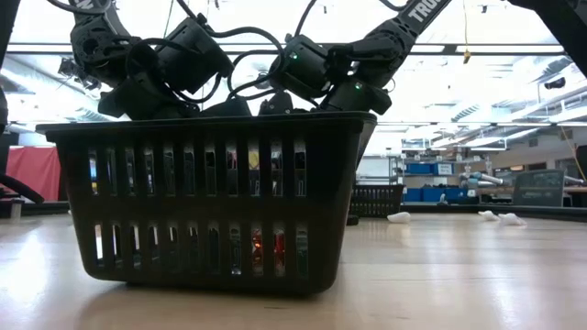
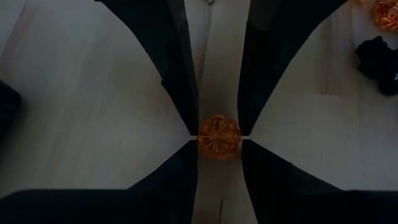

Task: Sort Halloween decoration
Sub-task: Put the orange pumpkin toy into the bottom black basket

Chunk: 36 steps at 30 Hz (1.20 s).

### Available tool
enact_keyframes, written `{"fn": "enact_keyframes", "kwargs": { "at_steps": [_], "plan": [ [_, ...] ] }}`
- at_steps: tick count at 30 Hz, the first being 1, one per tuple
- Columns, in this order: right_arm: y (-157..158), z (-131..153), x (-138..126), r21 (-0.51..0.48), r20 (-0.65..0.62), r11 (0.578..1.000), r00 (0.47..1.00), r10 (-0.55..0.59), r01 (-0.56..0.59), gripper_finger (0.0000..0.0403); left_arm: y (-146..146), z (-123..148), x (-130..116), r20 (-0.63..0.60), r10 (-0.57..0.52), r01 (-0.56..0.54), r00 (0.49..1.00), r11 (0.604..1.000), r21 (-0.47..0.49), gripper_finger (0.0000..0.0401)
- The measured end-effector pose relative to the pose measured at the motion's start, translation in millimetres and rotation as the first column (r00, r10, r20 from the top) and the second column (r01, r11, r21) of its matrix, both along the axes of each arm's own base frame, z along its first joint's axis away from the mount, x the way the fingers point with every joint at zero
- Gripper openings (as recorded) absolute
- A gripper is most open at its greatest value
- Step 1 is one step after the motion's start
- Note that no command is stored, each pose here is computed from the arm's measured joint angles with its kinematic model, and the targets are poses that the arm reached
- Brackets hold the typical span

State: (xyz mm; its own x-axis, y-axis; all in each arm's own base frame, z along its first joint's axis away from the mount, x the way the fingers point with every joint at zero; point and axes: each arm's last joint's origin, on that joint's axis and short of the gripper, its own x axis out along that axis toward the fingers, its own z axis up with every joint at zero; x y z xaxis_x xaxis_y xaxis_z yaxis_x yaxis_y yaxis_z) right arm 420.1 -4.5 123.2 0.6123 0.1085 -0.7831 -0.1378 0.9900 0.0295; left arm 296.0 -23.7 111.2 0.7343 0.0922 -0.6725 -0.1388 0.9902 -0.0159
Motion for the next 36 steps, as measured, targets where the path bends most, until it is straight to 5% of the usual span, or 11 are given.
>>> {"fn": "enact_keyframes", "kwargs": {
  "at_steps": [36],
  "plan": [
    [0.6,8.3,1.2,0.067,-0.068,0.996,0.996,-0.051,0.055,0.0101,-2.8,3.0,1.4,0.028,-0.034,0.035,0.999,0.999,-0.034,0.0116]
  ]
}}
